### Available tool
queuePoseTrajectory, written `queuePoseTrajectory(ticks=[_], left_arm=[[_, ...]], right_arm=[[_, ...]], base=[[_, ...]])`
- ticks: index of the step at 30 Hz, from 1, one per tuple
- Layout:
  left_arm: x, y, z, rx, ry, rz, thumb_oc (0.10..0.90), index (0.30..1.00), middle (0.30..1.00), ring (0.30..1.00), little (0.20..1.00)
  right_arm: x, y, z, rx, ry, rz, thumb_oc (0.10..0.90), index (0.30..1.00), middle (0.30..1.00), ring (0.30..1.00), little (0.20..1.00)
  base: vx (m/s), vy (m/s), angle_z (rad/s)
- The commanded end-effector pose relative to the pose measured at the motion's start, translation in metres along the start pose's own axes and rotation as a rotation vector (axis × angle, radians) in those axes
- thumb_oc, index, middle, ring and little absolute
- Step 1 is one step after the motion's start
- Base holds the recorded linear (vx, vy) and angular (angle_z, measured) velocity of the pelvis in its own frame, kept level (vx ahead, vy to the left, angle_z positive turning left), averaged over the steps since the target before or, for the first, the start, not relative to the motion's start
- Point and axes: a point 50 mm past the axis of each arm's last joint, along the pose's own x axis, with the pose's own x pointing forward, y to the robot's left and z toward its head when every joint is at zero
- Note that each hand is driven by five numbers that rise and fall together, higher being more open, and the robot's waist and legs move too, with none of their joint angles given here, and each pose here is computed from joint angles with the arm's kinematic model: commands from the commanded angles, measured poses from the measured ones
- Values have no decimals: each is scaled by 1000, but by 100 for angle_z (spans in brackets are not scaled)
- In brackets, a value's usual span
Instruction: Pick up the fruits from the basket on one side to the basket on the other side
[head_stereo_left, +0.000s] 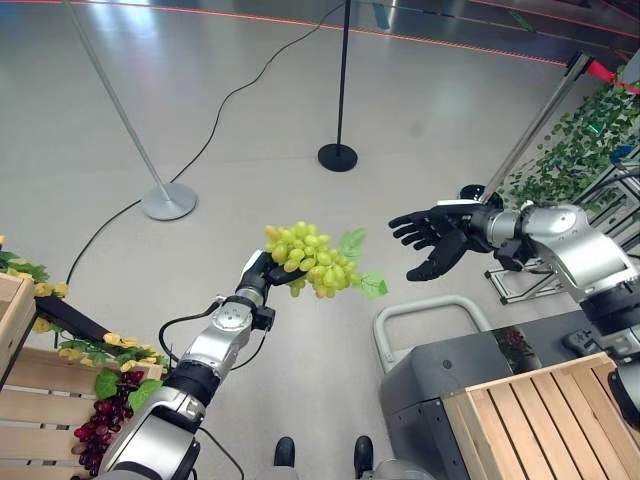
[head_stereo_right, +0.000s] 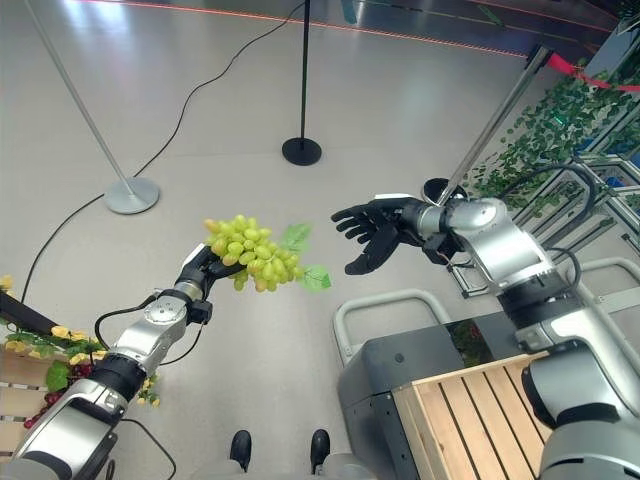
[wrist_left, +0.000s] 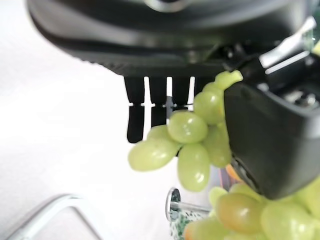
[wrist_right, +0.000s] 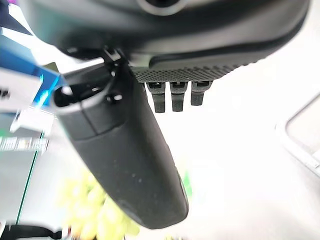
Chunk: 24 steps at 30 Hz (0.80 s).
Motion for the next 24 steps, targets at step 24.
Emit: queuePoseTrajectory(ticks=[24], left_arm=[[-36, -33, 62, -208, -523, -129, 400, 300, 300, 300, 300]], right_arm=[[14, 152, -119, 627, -135, -303, 800, 900, 900, 900, 900]], base=[[45, -36, 35]])
